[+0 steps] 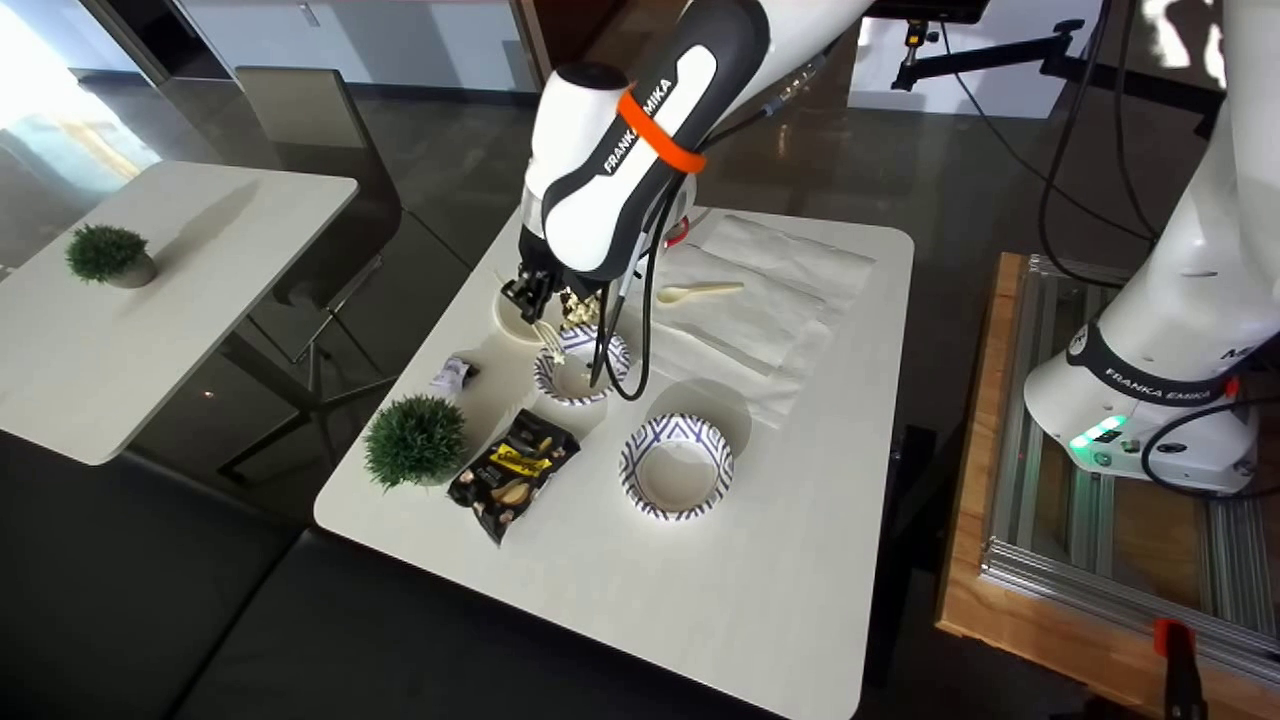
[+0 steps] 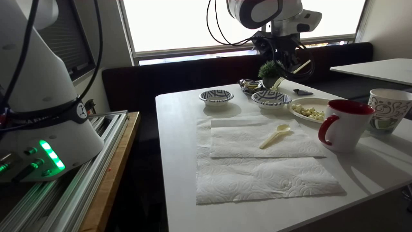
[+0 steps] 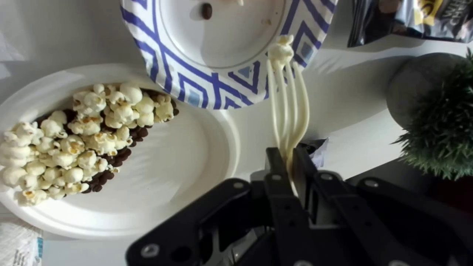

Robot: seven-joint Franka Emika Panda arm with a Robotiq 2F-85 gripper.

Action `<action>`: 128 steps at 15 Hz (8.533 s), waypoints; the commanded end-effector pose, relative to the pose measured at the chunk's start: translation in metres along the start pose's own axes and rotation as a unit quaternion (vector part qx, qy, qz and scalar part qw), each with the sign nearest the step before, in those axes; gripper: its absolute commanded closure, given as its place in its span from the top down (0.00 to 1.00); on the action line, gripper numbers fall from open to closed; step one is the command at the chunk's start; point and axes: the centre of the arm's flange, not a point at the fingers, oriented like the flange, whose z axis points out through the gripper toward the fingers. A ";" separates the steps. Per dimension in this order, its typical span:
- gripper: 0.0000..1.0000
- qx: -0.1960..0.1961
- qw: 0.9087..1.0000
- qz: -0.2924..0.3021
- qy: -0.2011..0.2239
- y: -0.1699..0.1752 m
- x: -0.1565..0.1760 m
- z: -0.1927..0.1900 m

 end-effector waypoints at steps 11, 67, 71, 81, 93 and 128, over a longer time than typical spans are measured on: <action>0.03 -0.013 1.000 0.009 -0.015 0.040 -0.011 0.028; 0.03 -0.091 0.991 -0.016 0.094 0.063 0.015 0.022; 0.03 -0.096 0.991 -0.016 0.091 0.066 0.014 0.025; 0.03 -0.103 0.991 -0.017 0.080 0.075 0.010 0.037; 0.03 -0.104 0.991 -0.017 0.079 0.073 0.010 0.034; 0.03 -0.107 0.990 0.019 0.093 0.057 0.015 0.039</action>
